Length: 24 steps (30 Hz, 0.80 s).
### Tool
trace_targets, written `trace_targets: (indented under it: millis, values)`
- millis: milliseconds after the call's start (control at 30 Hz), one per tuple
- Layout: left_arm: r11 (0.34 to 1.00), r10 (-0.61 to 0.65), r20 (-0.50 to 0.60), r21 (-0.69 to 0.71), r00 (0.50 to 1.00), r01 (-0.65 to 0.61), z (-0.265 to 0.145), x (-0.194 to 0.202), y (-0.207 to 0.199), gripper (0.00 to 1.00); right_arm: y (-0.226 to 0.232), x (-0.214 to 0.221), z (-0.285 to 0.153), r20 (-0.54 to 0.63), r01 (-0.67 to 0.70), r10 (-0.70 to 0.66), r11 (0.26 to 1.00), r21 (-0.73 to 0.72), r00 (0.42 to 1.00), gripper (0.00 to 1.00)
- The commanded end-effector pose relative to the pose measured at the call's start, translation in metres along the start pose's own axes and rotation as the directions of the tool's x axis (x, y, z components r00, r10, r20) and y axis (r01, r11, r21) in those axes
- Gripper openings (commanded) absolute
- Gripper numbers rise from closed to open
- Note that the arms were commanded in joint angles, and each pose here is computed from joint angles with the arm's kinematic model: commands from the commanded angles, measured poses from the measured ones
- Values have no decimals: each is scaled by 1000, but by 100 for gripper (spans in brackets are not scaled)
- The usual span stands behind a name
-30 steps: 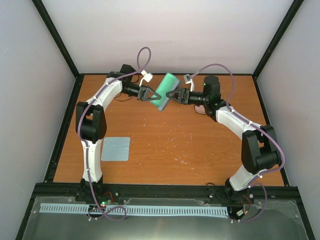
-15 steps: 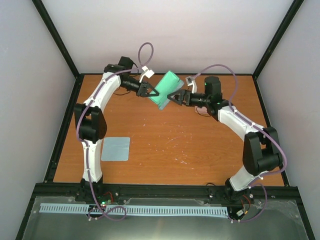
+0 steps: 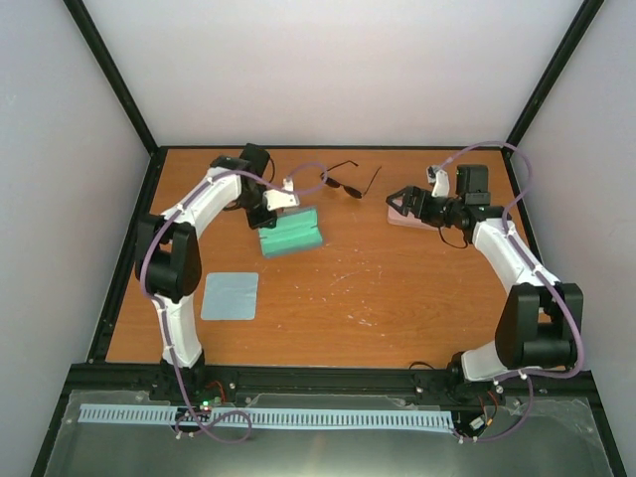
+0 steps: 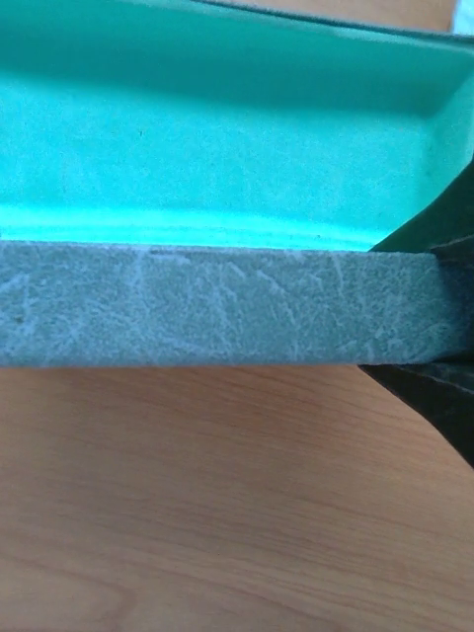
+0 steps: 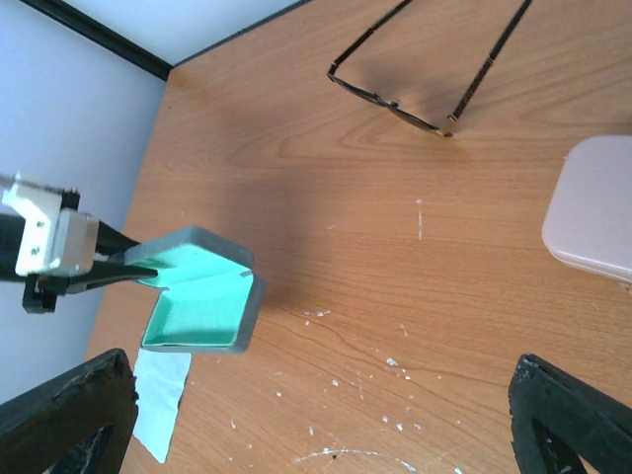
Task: Organize the sunglasses
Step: Open the sunglasses case, then place the sunglasses case at the center of the board.
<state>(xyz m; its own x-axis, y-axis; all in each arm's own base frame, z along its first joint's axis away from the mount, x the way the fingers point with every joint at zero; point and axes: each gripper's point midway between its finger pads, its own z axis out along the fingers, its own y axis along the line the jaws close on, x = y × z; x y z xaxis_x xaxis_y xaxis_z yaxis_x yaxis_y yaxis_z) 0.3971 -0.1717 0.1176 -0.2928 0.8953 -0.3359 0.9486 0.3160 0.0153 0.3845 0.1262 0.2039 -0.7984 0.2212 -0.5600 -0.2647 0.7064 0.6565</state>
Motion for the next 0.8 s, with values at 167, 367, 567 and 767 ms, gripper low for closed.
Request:
trace_targets:
  millis: [167,367,567,767]
  values:
    - [897,219,-125,-364,968,-250,-8,-1,37,1,-8,-10,11,-1,-11,11,1000,9,1000,100]
    - [871,274,-72,-404,959,-279,3,-14,35,2,-13,-4,15,-17,-20,20,1000,17,1000,100]
    - [877,288,-33,-392,957,-277,18,-19,34,5,-17,2,18,-21,-36,37,999,14,999,100]
    - [883,290,-10,-383,957,-272,31,-19,32,15,-19,4,19,-24,-40,41,999,12,999,100]
